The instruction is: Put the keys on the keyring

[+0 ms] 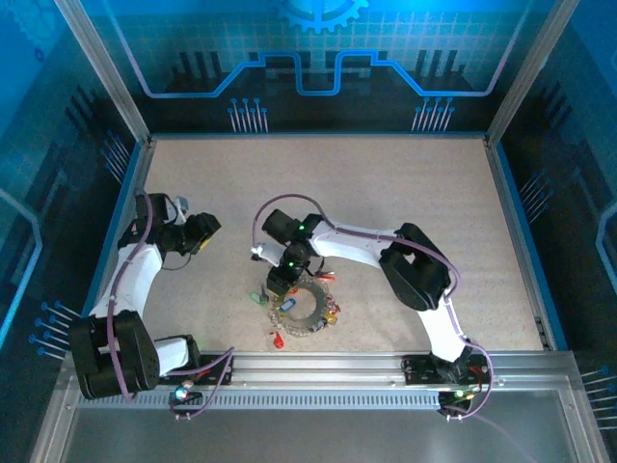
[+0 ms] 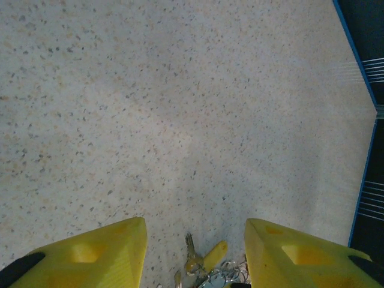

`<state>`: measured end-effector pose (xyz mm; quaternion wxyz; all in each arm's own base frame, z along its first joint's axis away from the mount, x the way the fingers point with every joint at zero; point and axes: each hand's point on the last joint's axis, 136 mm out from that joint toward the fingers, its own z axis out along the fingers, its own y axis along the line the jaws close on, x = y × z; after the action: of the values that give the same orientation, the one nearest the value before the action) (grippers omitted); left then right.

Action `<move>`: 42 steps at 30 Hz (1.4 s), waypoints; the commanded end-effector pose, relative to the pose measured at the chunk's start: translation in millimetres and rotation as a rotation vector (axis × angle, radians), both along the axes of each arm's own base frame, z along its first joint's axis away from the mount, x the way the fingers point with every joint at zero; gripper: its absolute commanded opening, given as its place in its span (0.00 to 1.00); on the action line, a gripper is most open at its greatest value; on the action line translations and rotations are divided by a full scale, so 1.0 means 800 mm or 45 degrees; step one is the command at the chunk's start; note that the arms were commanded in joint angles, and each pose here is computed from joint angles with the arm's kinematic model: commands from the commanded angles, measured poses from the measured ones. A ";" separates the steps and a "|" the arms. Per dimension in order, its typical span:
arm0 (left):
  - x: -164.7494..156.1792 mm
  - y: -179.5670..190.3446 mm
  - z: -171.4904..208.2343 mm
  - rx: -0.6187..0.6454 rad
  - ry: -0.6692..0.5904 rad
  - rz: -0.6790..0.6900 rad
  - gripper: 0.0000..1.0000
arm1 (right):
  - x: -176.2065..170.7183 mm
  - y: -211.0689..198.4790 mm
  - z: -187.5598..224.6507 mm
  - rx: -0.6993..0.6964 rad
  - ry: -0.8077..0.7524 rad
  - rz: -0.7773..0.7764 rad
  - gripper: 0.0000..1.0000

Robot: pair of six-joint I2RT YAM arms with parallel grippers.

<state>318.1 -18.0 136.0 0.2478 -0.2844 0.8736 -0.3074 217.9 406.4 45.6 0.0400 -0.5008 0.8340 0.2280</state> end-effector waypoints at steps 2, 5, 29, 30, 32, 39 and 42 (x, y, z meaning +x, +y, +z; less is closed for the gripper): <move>0.001 -0.003 0.007 -0.036 -0.035 0.001 0.48 | 0.000 0.002 -0.006 -0.088 0.039 -0.040 0.35; 0.001 -0.004 0.008 -0.037 -0.041 -0.005 0.48 | -0.005 0.005 -0.007 -0.095 0.062 -0.038 0.35; 0.002 -0.006 0.012 -0.047 -0.059 -0.022 0.48 | -0.012 0.012 -0.024 -0.146 0.042 -0.021 0.08; 0.001 -0.006 0.011 -0.046 -0.057 -0.023 0.48 | -0.013 0.014 -0.021 -0.130 0.044 -0.009 0.05; 0.001 -0.008 0.012 -0.044 -0.071 -0.038 0.48 | -0.016 0.018 -0.014 -0.086 0.044 0.005 0.04; 0.003 -0.018 0.026 -0.046 -0.191 -0.094 0.48 | -0.018 0.021 0.022 0.096 0.002 0.049 0.00; 0.004 -0.032 0.038 -0.028 -0.275 -0.165 0.48 | -0.019 0.017 0.042 0.191 -0.056 0.082 0.00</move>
<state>319.3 -30.0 148.8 0.2834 -0.2482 0.8619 -0.3394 201.5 409.8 41.7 0.0348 -0.5064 0.8294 0.2333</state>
